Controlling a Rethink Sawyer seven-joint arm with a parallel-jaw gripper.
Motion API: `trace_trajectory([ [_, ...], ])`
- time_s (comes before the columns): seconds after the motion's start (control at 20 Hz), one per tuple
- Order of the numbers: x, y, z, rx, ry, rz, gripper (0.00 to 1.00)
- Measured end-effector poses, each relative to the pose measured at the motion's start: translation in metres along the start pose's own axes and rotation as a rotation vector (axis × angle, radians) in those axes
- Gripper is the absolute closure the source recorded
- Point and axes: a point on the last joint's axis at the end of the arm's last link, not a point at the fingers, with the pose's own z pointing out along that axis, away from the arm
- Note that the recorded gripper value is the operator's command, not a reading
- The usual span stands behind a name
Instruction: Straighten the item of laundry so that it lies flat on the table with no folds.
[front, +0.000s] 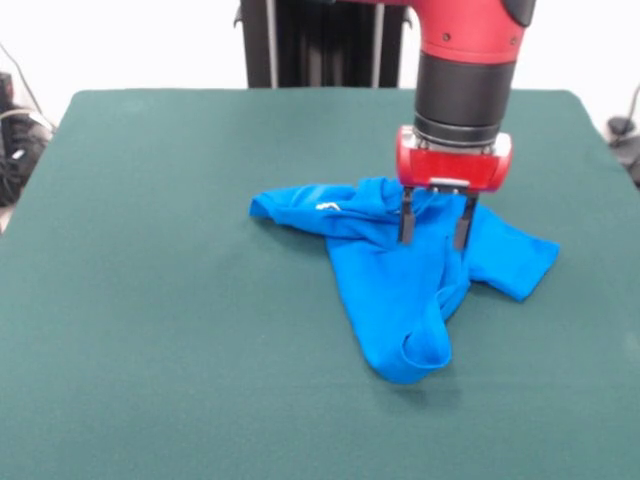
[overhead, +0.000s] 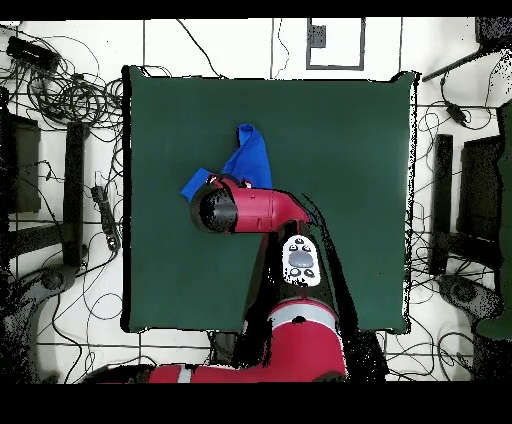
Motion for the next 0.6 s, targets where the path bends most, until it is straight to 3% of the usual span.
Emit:
trace_trajectory([
  [0.6,0.015,0.012,0.021,-0.027,0.009,-0.004,0.00],
])
